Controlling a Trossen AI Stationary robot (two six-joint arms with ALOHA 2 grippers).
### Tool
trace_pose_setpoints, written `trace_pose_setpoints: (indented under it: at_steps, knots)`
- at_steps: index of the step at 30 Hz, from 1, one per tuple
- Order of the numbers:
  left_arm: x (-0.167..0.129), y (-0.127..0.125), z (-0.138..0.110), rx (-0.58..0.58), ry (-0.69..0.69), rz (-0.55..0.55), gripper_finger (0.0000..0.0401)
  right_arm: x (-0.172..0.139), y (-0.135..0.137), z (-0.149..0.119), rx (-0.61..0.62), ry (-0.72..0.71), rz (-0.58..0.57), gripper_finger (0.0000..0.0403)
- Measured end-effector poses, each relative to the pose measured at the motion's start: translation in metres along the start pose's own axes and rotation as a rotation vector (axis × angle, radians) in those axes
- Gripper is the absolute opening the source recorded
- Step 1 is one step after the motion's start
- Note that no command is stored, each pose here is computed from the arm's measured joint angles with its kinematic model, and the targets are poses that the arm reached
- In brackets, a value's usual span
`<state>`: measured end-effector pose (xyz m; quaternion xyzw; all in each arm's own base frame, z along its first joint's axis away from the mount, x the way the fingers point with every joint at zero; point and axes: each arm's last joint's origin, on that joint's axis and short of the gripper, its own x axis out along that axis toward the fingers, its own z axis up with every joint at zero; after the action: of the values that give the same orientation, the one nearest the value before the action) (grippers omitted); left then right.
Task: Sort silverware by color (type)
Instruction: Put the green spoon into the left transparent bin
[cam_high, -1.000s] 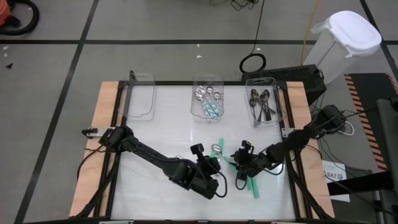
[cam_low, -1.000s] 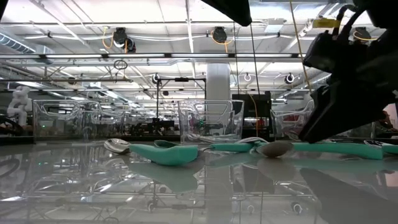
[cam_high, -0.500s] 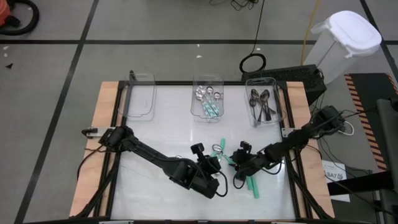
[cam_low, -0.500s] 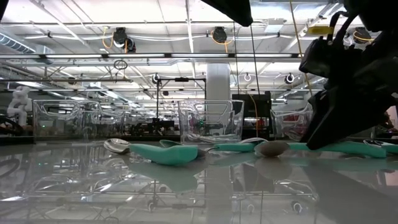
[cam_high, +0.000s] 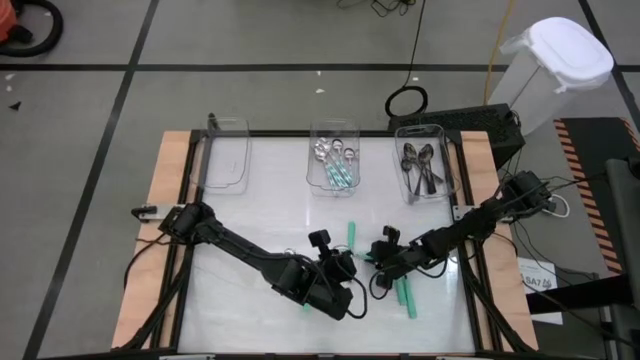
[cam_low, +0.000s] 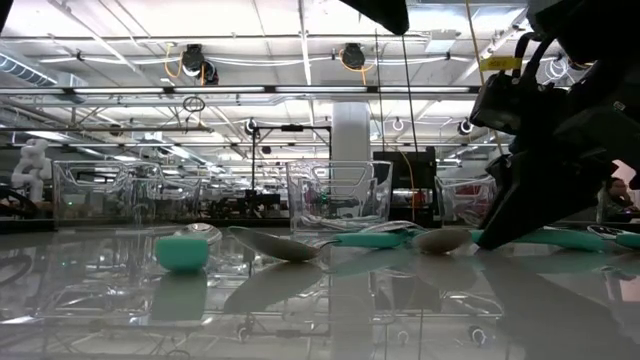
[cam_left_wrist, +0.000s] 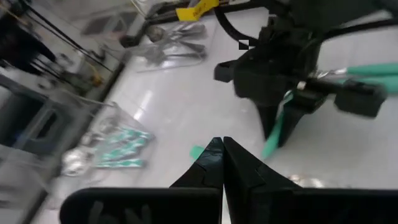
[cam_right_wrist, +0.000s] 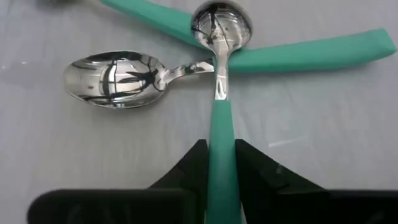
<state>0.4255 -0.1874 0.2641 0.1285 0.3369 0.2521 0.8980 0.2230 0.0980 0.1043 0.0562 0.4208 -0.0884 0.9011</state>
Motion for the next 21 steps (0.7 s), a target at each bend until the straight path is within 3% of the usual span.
trace_pose_setpoints:
  at_steps: [5, 12, 17, 21]
  knots:
    - [0.002, 0.003, -0.004, 0.167, 0.03, 0.023, 0.0001, -0.016, -0.004, 0.007, -0.034, -0.039, 0.011, 0.0054]
    - [0.015, 0.013, -0.003, 0.39, 0.117, -0.165, 0.0001, -0.053, -0.013, 0.028, -0.14, -0.208, 0.013, 0.0054]
    - [0.016, 0.04, 0.0, 0.368, 0.208, -0.197, 0.0001, -0.07, -0.031, 0.027, -0.139, -0.289, 0.007, 0.0054]
    - [0.016, 0.039, -0.002, 0.324, 0.217, -0.216, 0.0001, -0.081, -0.042, 0.018, -0.132, -0.343, 0.061, 0.0054]
